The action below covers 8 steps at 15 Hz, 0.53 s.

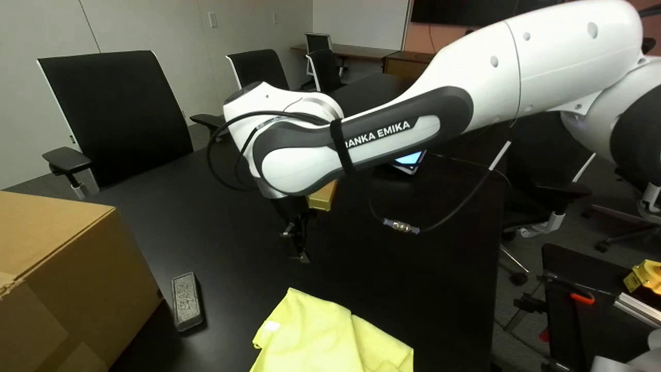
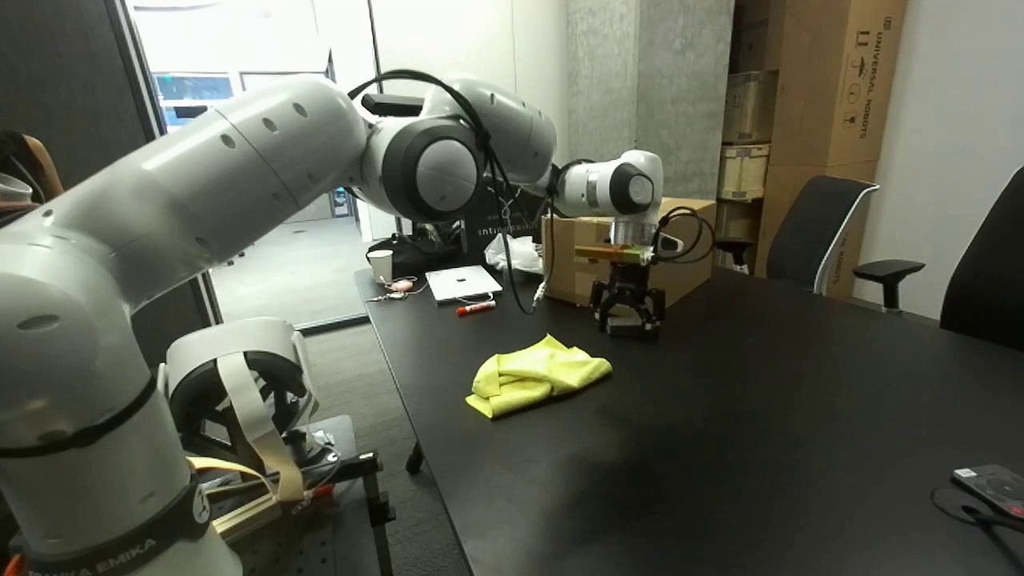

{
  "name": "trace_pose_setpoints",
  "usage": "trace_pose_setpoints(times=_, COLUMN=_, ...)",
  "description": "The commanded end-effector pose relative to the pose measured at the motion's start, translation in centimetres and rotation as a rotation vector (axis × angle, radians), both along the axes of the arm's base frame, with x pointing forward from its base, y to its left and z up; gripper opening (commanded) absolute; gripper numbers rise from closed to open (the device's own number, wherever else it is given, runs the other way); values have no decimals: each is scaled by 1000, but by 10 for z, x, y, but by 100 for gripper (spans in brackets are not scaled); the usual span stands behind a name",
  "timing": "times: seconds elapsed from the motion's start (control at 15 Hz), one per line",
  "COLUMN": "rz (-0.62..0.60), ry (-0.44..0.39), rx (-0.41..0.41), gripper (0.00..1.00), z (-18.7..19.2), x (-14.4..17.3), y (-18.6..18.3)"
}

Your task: Fold the towel in half

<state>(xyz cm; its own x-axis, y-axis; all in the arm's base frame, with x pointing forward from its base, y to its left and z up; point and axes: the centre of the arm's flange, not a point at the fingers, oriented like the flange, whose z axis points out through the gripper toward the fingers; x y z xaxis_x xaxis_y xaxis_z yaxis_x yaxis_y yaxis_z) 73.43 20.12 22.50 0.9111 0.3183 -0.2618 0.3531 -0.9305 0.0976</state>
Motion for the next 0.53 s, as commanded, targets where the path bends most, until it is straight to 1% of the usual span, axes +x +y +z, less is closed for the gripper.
trace_pose_setpoints(times=0.0, rz=-17, ry=42, rx=-4, gripper=100, z=38, x=-59, y=-48)
trace_pose_setpoints(times=0.2, rz=-37, ry=58, rx=7, gripper=100, z=59, x=-73, y=-70)
trace_pose_setpoints(times=0.47, rz=-75, ry=77, rx=15, gripper=100, z=84, x=-101, y=-94)
